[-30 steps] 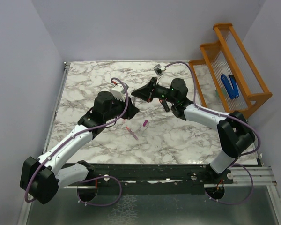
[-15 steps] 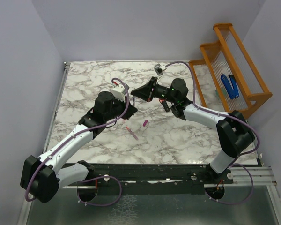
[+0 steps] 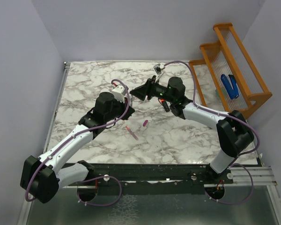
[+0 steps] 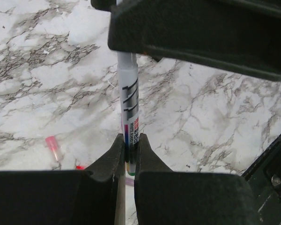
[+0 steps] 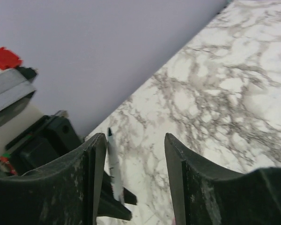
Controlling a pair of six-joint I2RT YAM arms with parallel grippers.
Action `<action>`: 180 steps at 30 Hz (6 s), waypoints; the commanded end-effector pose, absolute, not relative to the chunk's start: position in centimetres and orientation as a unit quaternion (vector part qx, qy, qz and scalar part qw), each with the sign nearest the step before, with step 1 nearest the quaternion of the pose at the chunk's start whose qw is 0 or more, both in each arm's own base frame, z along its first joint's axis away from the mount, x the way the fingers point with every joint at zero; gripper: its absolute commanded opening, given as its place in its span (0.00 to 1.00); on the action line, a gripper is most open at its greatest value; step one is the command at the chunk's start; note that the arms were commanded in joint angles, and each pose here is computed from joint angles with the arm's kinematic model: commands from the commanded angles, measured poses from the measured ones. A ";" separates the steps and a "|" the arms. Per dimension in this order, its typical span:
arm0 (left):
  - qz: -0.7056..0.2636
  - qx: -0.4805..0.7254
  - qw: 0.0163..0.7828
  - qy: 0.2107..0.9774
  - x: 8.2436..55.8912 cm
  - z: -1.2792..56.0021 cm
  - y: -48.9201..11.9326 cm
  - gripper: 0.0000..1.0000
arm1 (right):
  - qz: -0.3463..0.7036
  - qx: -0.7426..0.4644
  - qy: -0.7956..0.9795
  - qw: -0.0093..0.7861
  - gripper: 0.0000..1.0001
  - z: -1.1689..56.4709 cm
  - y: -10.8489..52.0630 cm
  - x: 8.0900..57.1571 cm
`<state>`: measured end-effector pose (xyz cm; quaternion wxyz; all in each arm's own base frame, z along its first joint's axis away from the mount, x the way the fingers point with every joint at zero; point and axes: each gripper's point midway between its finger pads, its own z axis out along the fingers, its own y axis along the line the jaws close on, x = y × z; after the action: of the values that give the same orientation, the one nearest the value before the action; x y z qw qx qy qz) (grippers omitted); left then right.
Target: Insert the pens into the pen caps
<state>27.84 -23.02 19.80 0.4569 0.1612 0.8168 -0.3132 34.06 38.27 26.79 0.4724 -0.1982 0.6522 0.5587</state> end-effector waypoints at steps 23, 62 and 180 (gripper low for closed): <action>-0.165 0.167 0.495 0.837 28.1 20.9 -16.8 0.00 | 0.083 0.120 0.970 0.192 0.65 7.6 25.1 33.7; -0.182 0.172 0.486 0.837 27.7 20.9 -17.1 0.00 | 0.137 0.034 0.966 0.215 0.41 6.6 34.4 34.0; -0.371 0.172 0.446 0.796 25.0 21.2 -22.9 0.00 | 0.246 -0.045 0.811 0.529 0.17 21.9 35.4 37.5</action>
<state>26.73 -20.84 19.84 0.4520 0.1674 0.8275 -0.2879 36.08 34.90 16.59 0.4505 -0.0559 0.8644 0.2162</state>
